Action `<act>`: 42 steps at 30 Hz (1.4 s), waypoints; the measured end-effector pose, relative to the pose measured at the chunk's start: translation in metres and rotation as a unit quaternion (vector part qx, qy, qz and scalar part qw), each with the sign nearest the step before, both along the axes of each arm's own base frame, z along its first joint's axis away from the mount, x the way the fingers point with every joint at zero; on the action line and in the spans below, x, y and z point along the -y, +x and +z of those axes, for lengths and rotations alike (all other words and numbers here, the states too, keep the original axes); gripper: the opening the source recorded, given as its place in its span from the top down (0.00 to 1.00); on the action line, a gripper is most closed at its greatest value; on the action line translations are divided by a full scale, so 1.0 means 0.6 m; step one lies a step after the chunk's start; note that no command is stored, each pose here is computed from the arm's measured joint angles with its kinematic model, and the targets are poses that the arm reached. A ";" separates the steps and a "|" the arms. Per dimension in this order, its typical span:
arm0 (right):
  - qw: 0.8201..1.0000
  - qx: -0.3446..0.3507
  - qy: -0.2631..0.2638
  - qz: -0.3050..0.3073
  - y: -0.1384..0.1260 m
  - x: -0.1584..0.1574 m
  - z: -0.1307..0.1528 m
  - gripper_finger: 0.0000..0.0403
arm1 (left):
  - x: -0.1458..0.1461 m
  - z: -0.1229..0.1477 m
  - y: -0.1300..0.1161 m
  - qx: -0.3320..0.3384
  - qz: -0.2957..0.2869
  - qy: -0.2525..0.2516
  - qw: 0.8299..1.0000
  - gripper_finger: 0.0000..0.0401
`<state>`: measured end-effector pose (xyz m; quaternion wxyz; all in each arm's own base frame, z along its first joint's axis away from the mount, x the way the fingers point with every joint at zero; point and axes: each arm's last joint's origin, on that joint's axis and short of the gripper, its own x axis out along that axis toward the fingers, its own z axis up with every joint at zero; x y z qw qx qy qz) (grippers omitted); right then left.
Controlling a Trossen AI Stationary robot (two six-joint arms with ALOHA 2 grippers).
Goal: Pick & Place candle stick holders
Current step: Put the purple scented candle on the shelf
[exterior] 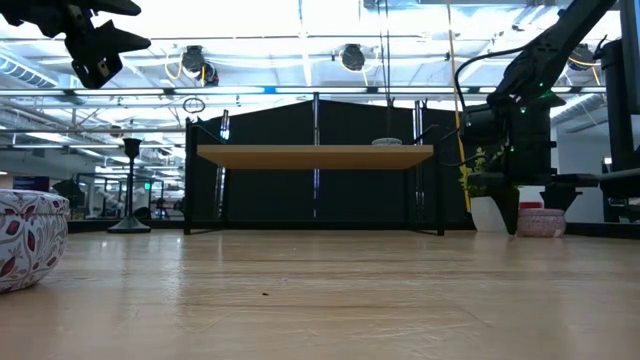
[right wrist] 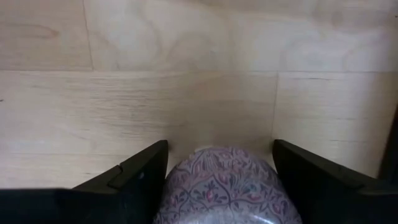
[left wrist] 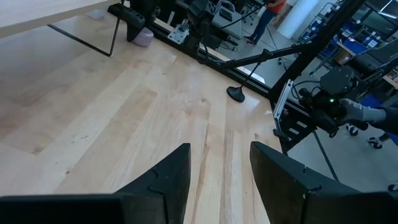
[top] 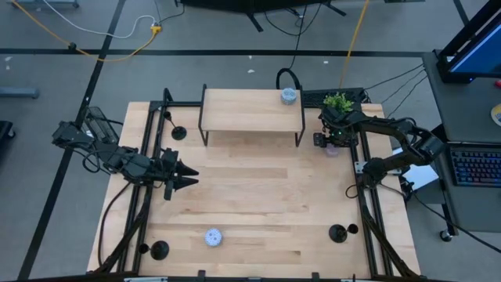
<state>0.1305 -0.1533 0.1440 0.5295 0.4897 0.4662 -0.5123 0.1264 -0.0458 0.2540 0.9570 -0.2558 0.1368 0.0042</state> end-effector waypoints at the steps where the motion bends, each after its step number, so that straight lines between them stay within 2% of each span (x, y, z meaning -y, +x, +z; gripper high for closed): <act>1: 1.000 0.001 0.000 0.000 0.000 0.000 0.000 0.31 | 0.000 0.000 0.000 0.000 0.000 0.000 1.000 0.58; 7: 1.000 0.011 0.009 0.003 0.001 -0.001 0.000 0.28 | 0.000 0.000 0.000 0.000 0.000 0.000 1.000 0.58; 11: 1.000 0.009 0.008 0.026 0.001 -0.001 0.000 0.25 | 0.000 0.000 0.000 0.000 0.000 0.000 1.000 0.58; 18: 0.999 0.005 0.012 0.029 0.000 -0.002 0.000 0.17 | 0.000 0.000 0.000 0.000 0.000 0.000 1.000 0.58; 23: 0.999 -0.020 0.043 0.021 -0.009 -0.012 -0.001 0.12 | 0.000 0.000 0.000 0.000 0.000 0.001 1.000 0.58; 28: 0.996 -0.041 0.069 0.024 -0.016 -0.020 0.000 0.12 | 0.000 0.000 0.000 0.000 -0.001 0.002 1.000 0.58; 37: 0.996 -0.041 0.073 0.023 -0.016 -0.021 0.000 0.12 | 0.000 0.000 0.000 0.000 -0.003 0.009 1.000 0.58; 42: 0.996 -0.031 0.080 0.023 -0.015 -0.022 -0.001 0.15 | 0.000 0.000 0.000 0.000 -0.003 0.009 1.000 0.58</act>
